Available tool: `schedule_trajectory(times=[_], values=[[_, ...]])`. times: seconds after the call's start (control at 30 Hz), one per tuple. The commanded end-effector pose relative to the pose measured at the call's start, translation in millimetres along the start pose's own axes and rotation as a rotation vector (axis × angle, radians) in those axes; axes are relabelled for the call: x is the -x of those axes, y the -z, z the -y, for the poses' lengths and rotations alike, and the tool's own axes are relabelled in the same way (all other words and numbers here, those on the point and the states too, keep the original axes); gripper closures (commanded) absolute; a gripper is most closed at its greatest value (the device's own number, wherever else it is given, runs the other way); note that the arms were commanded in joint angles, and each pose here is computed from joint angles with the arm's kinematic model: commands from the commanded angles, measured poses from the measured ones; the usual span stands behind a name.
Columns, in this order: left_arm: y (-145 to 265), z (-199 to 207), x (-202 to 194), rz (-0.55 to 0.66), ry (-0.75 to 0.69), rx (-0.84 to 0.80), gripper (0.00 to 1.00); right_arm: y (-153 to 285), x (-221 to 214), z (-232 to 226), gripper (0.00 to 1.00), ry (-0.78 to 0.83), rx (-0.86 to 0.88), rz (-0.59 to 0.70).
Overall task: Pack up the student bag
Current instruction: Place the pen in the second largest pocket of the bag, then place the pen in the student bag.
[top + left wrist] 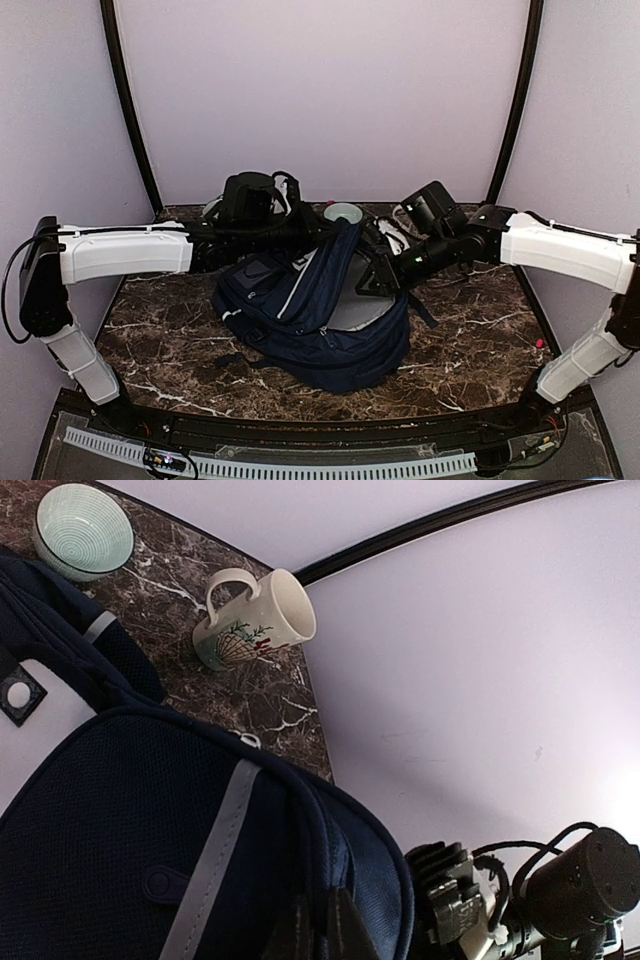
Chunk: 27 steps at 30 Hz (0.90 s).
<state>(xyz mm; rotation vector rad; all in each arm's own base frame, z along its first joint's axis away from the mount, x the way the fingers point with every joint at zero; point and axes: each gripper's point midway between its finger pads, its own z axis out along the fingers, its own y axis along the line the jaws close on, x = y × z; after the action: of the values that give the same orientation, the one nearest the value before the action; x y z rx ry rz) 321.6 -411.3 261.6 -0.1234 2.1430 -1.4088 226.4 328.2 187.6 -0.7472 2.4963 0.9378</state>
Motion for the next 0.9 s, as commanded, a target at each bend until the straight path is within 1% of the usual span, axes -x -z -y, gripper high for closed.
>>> schedule_trajectory(times=[0.0, 0.1, 0.2, 0.27, 0.4, 0.5, 0.6, 0.7, 0.77, 0.8, 0.87], values=[[18, 50, 40, 0.121, 0.009, -0.071, 1.0, 24, 7, 9, 0.57, 0.089, -0.085, 0.077], [10, 52, 44, 0.129, 0.015, -0.068, 1.0, 39, 5, 16, 0.58, 0.119, -0.156, 0.084], [-6, 48, 39, 0.085, -0.008, -0.049, 1.0, 55, 5, 18, 0.58, 0.126, -0.19, 0.136], [-18, 43, 31, 0.044, -0.013, -0.048, 1.0, 64, 1, 21, 0.58, 0.109, -0.207, 0.18], [-34, 36, 16, -0.029, -0.007, -0.084, 1.0, 79, -9, 22, 0.56, 0.006, -0.23, 0.284], [-47, 24, -2, -0.113, 0.039, -0.085, 1.0, 80, -24, 18, 0.56, -0.081, -0.27, 0.34], [-60, 11, -20, -0.186, 0.103, -0.09, 1.0, 75, -44, 3, 0.56, -0.122, -0.287, 0.355], [-72, -4, -26, -0.198, 0.151, -0.074, 1.0, 70, -56, -8, 0.55, -0.148, -0.32, 0.345], [-77, 1, -25, -0.213, 0.127, -0.093, 1.0, 69, -61, -16, 0.55, -0.158, -0.341, 0.339], [-79, 5, -25, -0.228, 0.094, -0.097, 0.96, 68, -63, -20, 0.55, -0.167, -0.342, 0.34], [-80, 12, -24, -0.248, 0.012, -0.091, 0.82, 65, -66, -28, 0.55, -0.158, -0.337, 0.338]])
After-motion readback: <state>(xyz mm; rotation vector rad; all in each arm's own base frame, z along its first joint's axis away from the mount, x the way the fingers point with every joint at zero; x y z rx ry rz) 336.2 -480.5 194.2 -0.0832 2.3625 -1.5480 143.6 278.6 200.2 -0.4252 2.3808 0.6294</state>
